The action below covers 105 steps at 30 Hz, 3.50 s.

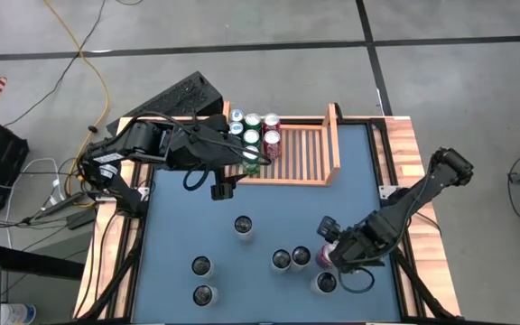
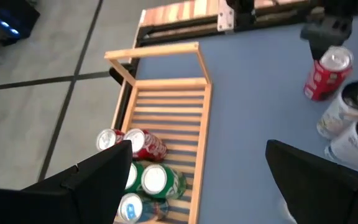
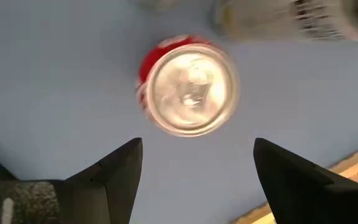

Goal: Place canned beverage on shelf
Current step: Put the red soda can on the shelf

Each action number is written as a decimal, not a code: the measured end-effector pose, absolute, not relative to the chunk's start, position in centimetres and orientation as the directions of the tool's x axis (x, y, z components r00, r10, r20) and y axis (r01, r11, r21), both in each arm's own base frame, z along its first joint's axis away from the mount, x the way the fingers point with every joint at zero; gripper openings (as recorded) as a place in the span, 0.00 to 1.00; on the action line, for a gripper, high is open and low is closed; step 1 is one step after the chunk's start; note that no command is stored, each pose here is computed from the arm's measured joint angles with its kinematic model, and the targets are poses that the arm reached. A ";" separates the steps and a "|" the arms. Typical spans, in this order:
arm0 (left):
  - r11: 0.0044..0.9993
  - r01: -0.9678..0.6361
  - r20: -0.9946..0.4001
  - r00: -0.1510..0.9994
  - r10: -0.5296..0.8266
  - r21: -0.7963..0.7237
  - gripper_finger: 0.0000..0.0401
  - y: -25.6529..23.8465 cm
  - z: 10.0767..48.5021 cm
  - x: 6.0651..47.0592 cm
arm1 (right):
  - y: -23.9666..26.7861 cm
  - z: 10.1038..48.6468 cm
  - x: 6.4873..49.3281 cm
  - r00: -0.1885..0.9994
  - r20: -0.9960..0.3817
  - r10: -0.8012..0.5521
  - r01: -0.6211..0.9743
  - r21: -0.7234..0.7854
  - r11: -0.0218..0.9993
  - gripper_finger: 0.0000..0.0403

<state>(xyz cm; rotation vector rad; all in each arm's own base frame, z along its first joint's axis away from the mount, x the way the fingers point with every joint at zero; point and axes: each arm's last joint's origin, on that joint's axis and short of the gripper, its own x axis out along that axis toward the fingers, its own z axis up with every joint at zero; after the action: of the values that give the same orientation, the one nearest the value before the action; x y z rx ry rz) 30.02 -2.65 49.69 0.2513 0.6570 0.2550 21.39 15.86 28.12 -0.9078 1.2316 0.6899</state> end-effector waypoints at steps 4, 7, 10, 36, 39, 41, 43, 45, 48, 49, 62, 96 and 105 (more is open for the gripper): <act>0.940 -0.169 -0.550 0.775 0.312 0.295 0.89 -2.7 49.9 30.1 | 16.0 27.0 21.3 0.184 -0.982 0.043 -0.906 -0.153 0.395 0.73; 0.943 -0.182 -0.552 0.773 0.312 0.278 0.89 -2.7 49.8 30.1 | 16.1 26.3 21.2 0.184 -0.981 0.061 -0.932 -0.154 0.327 0.73; 0.945 -0.192 -0.555 0.771 0.312 0.264 0.89 -2.7 49.8 30.1 | 15.5 26.5 21.3 0.212 -0.976 0.041 -0.928 -0.187 0.323 0.73; 0.945 -0.184 -0.558 0.770 0.308 0.269 0.89 -2.7 49.8 30.1 | 15.4 25.5 23.5 0.248 -0.965 0.087 -0.951 -0.225 0.214 0.73; 0.945 -0.184 -0.558 0.770 0.308 0.269 0.89 -2.7 49.8 30.1 | 15.5 25.5 23.6 0.254 -0.963 0.092 -0.950 -0.230 0.213 0.73; 0.945 -0.183 -0.559 0.770 0.308 0.269 0.89 -2.7 49.8 30.1 | 15.7 25.3 23.7 0.246 -0.963 0.107 -0.953 -0.221 0.206 0.73; 0.946 -0.183 -0.559 0.770 0.308 0.269 0.89 -2.7 49.8 30.1 | 15.8 25.1 23.8 0.238 -0.965 0.115 -0.956 -0.211 0.205 0.73; 0.946 -0.183 -0.559 0.770 0.308 0.269 0.89 -2.7 49.8 30.1 | 16.1 24.9 23.9 0.237 -0.963 0.126 -0.955 -0.207 0.210 0.73; 0.945 -0.183 -0.559 0.770 0.308 0.269 0.89 -2.7 49.8 30.1 | 16.3 24.9 23.9 0.239 -0.962 0.135 -0.948 -0.201 0.245 0.73; 0.946 -0.183 -0.558 0.770 0.308 0.269 0.89 -2.7 49.8 30.1 | 16.3 24.9 23.9 0.241 -0.960 0.139 -0.944 -0.199 0.264 0.73; 0.946 -0.184 -0.557 0.772 0.308 0.269 0.89 -2.7 49.8 30.1 | 16.5 24.9 24.3 0.245 -0.952 0.185 -0.883 -0.141 0.448 0.74; 0.931 -0.215 -0.534 0.771 0.347 0.295 0.89 -2.6 49.9 30.2 | 9.3 23.3 25.3 0.281 -0.944 0.171 -0.327 0.074 0.942 0.72; 0.932 -0.227 -0.519 0.781 0.348 0.283 0.89 -2.6 50.1 30.3 | 5.4 24.2 21.7 0.448 -0.891 0.079 -0.060 0.058 0.997 0.72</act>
<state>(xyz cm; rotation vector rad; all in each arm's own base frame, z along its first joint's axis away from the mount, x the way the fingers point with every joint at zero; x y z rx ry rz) 30.32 -2.56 50.08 0.2106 0.5998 0.3128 21.69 5.42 24.21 0.0192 1.1029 0.0858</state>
